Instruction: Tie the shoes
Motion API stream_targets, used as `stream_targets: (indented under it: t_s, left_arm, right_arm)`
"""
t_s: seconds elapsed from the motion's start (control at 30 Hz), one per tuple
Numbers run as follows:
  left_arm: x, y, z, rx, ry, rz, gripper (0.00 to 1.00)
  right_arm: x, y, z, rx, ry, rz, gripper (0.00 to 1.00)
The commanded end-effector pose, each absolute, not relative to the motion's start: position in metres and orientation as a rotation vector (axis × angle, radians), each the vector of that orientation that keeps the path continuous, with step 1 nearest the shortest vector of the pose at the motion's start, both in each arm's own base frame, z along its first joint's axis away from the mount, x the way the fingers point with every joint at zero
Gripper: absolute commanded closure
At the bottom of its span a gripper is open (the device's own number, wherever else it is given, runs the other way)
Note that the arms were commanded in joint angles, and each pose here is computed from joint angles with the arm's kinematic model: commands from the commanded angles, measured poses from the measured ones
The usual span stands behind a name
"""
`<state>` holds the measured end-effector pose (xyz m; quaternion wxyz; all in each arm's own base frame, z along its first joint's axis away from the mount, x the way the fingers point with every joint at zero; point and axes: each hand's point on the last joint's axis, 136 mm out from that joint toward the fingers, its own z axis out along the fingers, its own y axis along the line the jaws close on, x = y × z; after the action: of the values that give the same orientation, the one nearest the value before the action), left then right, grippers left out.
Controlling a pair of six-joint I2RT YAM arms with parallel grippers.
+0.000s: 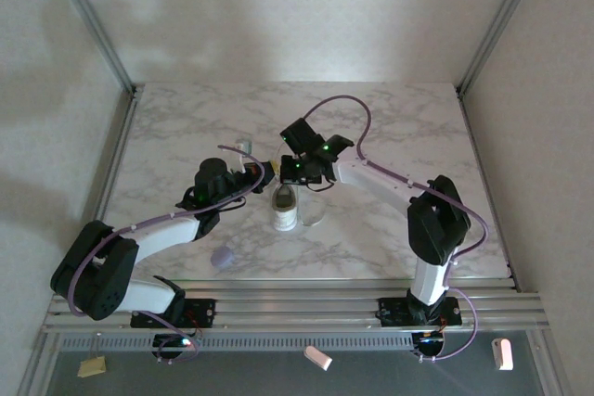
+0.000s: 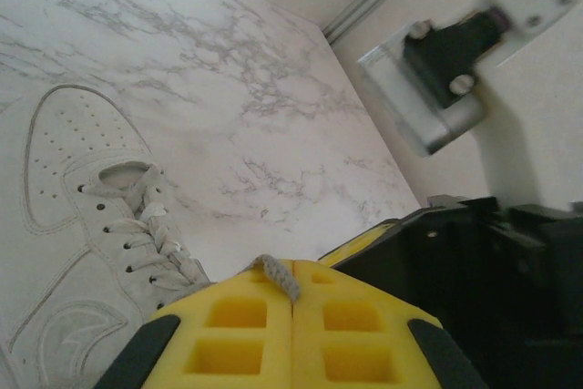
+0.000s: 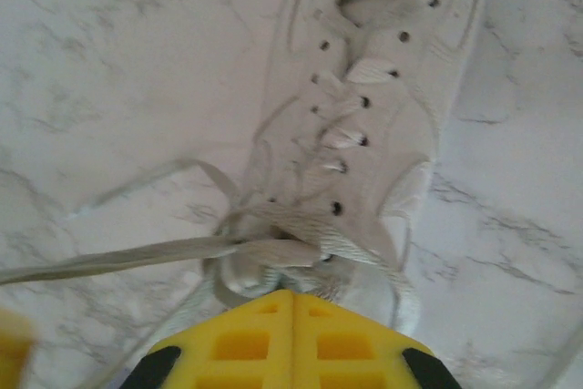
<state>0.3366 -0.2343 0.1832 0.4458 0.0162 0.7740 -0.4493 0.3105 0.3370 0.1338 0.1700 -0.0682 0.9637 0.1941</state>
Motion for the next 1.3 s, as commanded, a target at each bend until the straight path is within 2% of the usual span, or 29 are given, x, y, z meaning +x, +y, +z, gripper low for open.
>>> stream_targets:
  t_s: [0.0, 0.53, 0.7, 0.83, 0.9, 1.07, 1.27]
  left_arm:
    - [0.326, -0.239, 0.186, 0.092, 1.91, -1.129, 1.0]
    - [0.32, -0.246, 0.175, 0.117, 1.949, -1.143, 1.0]
    - [0.319, -0.246, 0.176, 0.114, 1.944, -1.148, 1.0]
    - [0.322, -0.242, 0.179, 0.082, 1.926, -1.141, 1.0]
    - [0.325, -0.241, 0.18, 0.05, 1.928, -1.144, 1.0]
    - [0.335, -0.243, 0.178, -0.005, 1.959, -1.153, 1.0]
    - [0.344, -0.246, 0.176, -0.063, 1.99, -1.161, 1.0]
  right_arm:
    - [0.312, 0.322, 0.13, -0.292, 2.777, 0.465, 1.0]
    - [0.337, 0.304, 0.115, -0.389, 2.752, 0.24, 1.0]
    - [0.337, 0.316, 0.127, -0.348, 2.734, 0.356, 1.0]
    - [0.335, 0.308, 0.155, -0.228, 2.643, 0.434, 0.79]
    - [0.332, 0.298, 0.163, -0.136, 2.608, 0.447, 0.74]
    - [0.315, 0.292, 0.162, 0.032, 2.591, 0.57, 0.67]
    - [0.301, 0.303, 0.146, 0.143, 2.62, 0.679, 0.66]
